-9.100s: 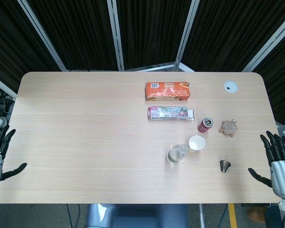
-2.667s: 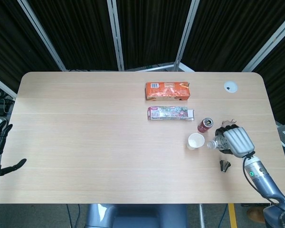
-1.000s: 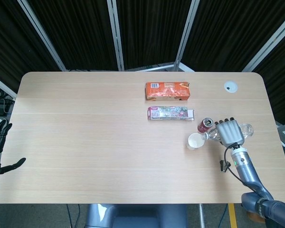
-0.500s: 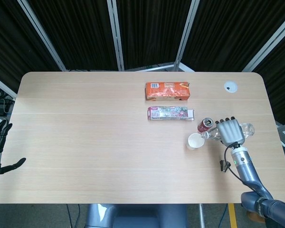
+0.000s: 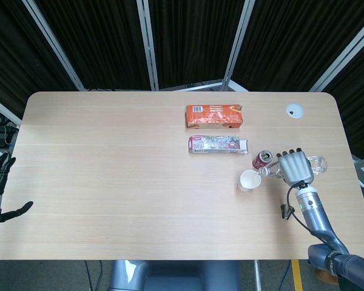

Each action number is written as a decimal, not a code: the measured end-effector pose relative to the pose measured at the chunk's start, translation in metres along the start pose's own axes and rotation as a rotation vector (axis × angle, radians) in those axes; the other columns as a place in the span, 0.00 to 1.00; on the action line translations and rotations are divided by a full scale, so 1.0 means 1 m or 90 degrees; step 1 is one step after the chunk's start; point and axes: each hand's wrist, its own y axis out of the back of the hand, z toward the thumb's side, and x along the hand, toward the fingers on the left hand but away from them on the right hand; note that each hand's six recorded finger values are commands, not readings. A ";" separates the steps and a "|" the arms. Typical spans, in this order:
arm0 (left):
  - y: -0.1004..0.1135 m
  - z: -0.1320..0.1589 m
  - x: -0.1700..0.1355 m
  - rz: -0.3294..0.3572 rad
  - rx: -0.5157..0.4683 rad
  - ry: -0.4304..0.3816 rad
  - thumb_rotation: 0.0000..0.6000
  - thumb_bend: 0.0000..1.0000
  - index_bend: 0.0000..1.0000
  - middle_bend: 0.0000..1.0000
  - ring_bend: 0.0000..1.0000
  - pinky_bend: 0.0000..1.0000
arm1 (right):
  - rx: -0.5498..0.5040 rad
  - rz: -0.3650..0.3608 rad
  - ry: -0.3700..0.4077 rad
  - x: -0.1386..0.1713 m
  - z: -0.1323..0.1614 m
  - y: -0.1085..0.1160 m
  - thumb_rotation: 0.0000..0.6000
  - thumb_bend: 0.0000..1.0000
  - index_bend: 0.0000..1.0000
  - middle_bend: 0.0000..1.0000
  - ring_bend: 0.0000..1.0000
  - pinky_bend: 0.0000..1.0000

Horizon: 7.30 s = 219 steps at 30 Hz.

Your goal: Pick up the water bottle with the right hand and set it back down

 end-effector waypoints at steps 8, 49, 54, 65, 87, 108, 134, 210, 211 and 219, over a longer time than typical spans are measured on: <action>0.000 0.000 0.000 -0.001 0.000 0.000 1.00 0.00 0.00 0.00 0.00 0.00 | 0.002 0.003 -0.005 0.000 -0.003 -0.001 1.00 0.64 0.50 0.56 0.49 0.45; -0.001 0.003 -0.002 -0.008 -0.003 -0.008 1.00 0.00 0.00 0.00 0.00 0.00 | -0.358 -0.060 0.055 0.033 -0.013 0.046 1.00 0.68 0.50 0.57 0.49 0.45; 0.000 0.003 -0.002 -0.007 -0.004 -0.007 1.00 0.00 0.00 0.00 0.00 0.00 | -0.451 -0.057 0.113 0.046 0.000 0.063 1.00 0.68 0.50 0.57 0.49 0.45; -0.001 0.001 -0.001 -0.008 -0.003 -0.003 1.00 0.00 0.00 0.00 0.00 0.00 | -0.576 -0.022 0.240 0.064 0.036 0.087 1.00 0.70 0.50 0.57 0.49 0.45; -0.009 -0.010 0.006 -0.023 0.011 0.027 1.00 0.00 0.00 0.00 0.00 0.00 | -0.610 0.137 0.446 0.057 0.177 0.087 1.00 0.71 0.50 0.57 0.49 0.45; -0.013 -0.008 0.006 -0.027 0.018 0.025 1.00 0.00 0.00 0.00 0.00 0.00 | -0.755 0.124 0.412 0.043 0.178 0.057 1.00 0.71 0.52 0.57 0.49 0.45; -0.017 -0.007 0.007 -0.032 0.025 0.027 1.00 0.00 0.00 0.00 0.00 0.00 | -0.833 0.076 0.415 0.045 0.187 0.028 1.00 0.56 0.37 0.52 0.41 0.45; 0.008 0.006 -0.010 -0.009 -0.017 -0.036 1.00 0.00 0.00 0.00 0.00 0.00 | -0.341 -0.153 0.244 0.082 -0.022 0.040 1.00 0.00 0.00 0.00 0.00 0.00; 0.010 0.005 -0.011 0.000 -0.013 -0.035 1.00 0.00 0.00 0.00 0.00 0.00 | -0.345 -0.165 0.210 0.089 -0.035 0.040 1.00 0.00 0.00 0.00 0.00 0.00; 0.009 0.000 -0.010 0.017 0.006 -0.029 1.00 0.00 0.00 0.00 0.00 0.00 | -0.361 -0.184 0.075 0.134 -0.057 0.049 1.00 0.00 0.00 0.00 0.00 0.00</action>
